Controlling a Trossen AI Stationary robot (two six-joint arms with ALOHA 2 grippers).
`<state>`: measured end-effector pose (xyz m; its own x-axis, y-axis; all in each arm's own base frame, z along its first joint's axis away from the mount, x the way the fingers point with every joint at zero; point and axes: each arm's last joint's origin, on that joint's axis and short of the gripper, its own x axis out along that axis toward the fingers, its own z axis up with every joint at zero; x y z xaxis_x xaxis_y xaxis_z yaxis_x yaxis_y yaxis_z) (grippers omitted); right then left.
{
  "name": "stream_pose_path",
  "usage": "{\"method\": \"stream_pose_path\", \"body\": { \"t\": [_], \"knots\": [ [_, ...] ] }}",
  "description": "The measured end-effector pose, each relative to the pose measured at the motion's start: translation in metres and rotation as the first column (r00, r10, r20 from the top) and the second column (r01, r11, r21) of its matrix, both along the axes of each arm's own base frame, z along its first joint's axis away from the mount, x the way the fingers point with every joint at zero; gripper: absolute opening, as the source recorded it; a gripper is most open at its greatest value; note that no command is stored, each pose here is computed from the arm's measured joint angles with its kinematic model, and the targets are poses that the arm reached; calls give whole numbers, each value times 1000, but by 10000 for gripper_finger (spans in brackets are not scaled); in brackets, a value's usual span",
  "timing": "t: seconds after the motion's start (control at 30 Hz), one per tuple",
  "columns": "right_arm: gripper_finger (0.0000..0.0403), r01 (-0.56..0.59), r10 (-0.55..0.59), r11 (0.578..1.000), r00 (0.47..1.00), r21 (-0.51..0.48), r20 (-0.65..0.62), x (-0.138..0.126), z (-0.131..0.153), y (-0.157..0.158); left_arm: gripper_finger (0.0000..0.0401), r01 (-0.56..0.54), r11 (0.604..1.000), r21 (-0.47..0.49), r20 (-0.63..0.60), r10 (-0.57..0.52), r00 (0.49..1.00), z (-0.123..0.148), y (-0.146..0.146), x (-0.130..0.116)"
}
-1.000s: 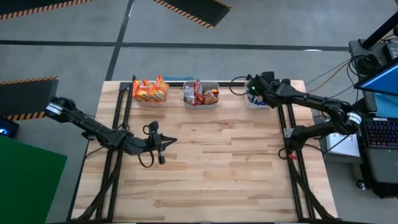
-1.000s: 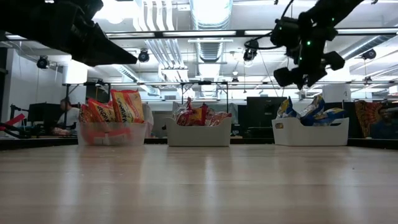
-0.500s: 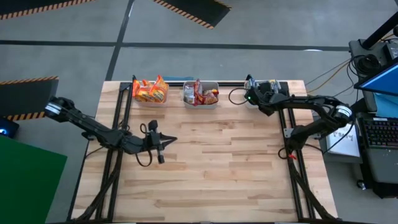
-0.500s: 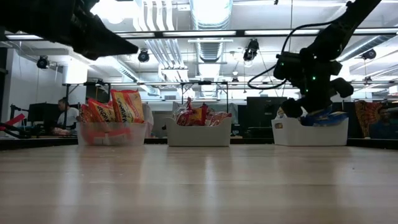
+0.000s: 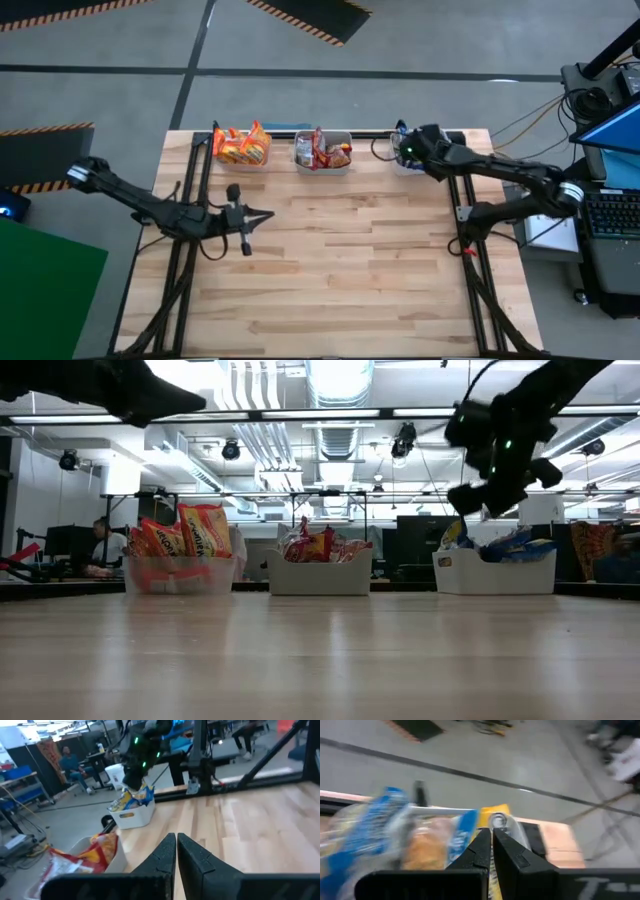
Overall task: Sort Maruchan noodles
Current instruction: Return to home position
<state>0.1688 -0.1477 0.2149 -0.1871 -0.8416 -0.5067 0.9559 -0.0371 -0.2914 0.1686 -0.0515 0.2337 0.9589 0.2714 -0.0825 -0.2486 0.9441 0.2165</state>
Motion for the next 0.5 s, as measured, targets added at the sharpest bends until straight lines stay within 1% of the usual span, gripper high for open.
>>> {"method": "stream_pose_path", "body": {
  "t": [0.07, 0.17, 0.23, 0.3, 0.33, 0.4, 0.43, 0.5],
  "knots": [
    [9, -62, 62, 998, 996, 2, 67, -1, 9, 9, 0, -2, 1000, 29, -30, 3, 1000, 1, 3, -6],
    [9, -184, 181, 983, 971, 9, 155, -2, 16, 27, 0, -16, 999, 37, -53, 18, 998, 3, 10, -16],
    [9, -278, 275, 960, 944, -7, 180, 0, 14, 40, 0, -26, 999, 30, -52, 27, 998, 5, 14, -24],
    [9, -377, 378, 925, 900, -48, 216, 2, 10, 53, 0, -34, 999, 24, -39, 34, 999, 4, 18, -31],
    [9, -431, 434, 900, 871, -68, 229, 3, 7, 59, 0, -38, 999, 19, -25, 38, 999, 4, 20, -34],
    [9, -547, 551, 831, 788, -99, 275, 3, -1, 69, 0, -45, 999, 7, 6, 45, 999, 3, 24, -41],
    [9, -603, 606, 789, 735, -115, 304, 2, -5, 73, 0, -46, 999, 1, 20, 46, 999, 1, 25, -44],
    [9, -709, 712, 685, 605, -165, 355, 0, -13, 81, 0, -47, 999, -17, 53, 48, 997, -1, 28, -51]
  ]
}}
